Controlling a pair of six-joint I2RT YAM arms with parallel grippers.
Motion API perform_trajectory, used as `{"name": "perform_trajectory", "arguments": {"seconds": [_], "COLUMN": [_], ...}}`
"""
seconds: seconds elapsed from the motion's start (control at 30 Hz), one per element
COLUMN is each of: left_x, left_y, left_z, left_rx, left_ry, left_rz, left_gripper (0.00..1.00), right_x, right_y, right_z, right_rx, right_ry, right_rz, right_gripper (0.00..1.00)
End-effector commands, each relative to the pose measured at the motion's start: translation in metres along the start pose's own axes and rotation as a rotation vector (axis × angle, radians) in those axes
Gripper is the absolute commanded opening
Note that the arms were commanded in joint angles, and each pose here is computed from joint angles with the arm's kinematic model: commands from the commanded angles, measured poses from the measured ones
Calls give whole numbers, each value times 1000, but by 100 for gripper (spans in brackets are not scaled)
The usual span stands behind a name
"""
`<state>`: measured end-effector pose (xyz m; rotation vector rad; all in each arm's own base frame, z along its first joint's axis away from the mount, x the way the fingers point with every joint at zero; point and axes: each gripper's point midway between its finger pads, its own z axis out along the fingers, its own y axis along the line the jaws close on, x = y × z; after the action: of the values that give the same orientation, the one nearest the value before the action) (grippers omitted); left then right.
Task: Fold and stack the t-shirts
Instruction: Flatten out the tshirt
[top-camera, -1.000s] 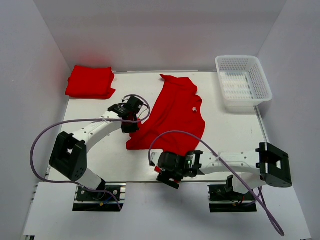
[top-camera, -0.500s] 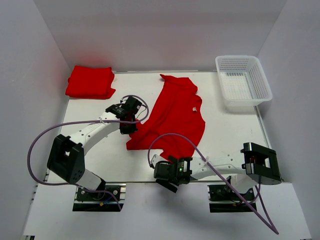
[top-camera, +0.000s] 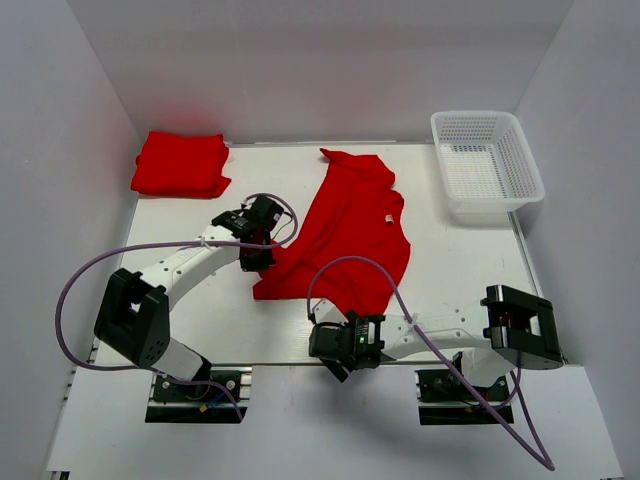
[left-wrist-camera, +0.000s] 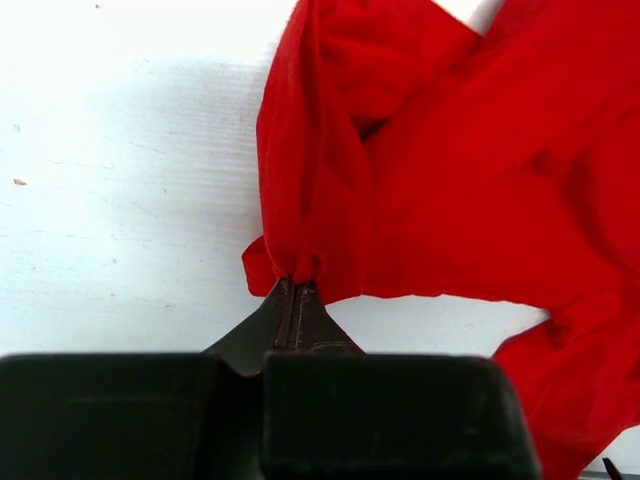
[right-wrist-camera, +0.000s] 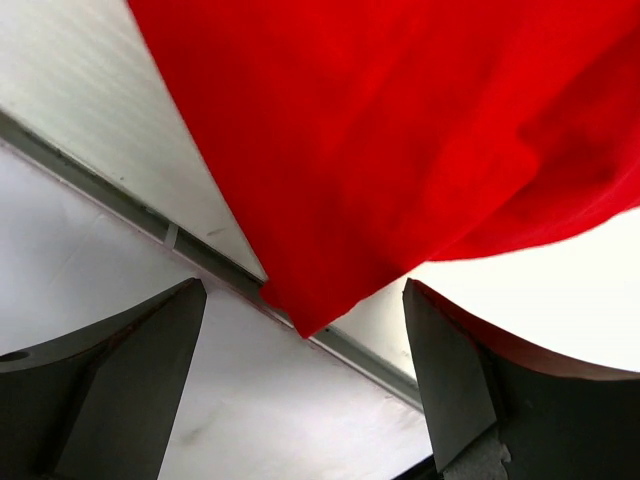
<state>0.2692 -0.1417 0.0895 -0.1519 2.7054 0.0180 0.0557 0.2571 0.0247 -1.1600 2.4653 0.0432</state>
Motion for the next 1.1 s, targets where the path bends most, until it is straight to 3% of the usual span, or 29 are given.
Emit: {"name": "perform_trajectory", "arguments": {"seconds": [0.0,0.13,0.23,0.53,0.67,1.07], "left_x": [-2,-2,-1,0,2,-1], "left_y": [-2,-2,-1,-3,-2,0], "left_z": [-7,-7,-4,-5,-5,-9], "left_rx": [30,30,30,37,37,39], "left_ry": [-13,-13,-12,-7,-7,-27], "left_rz": [-17,-17,-16,-26,-26,-30], "left_gripper": [0,0,0,0,0,0], "right_x": [11,23,27,22,7,16], "right_y": [-10,-22,-30,-40,-46,-43], "right_z": [8,12,14,23,21,18], "right_rx": [67,130,165,193,166,102], "right_ry": [18,40,42,35,0,78], "right_rz": [123,183,225,322,400,372], "right_gripper": [86,86,80,80,68,63]}}
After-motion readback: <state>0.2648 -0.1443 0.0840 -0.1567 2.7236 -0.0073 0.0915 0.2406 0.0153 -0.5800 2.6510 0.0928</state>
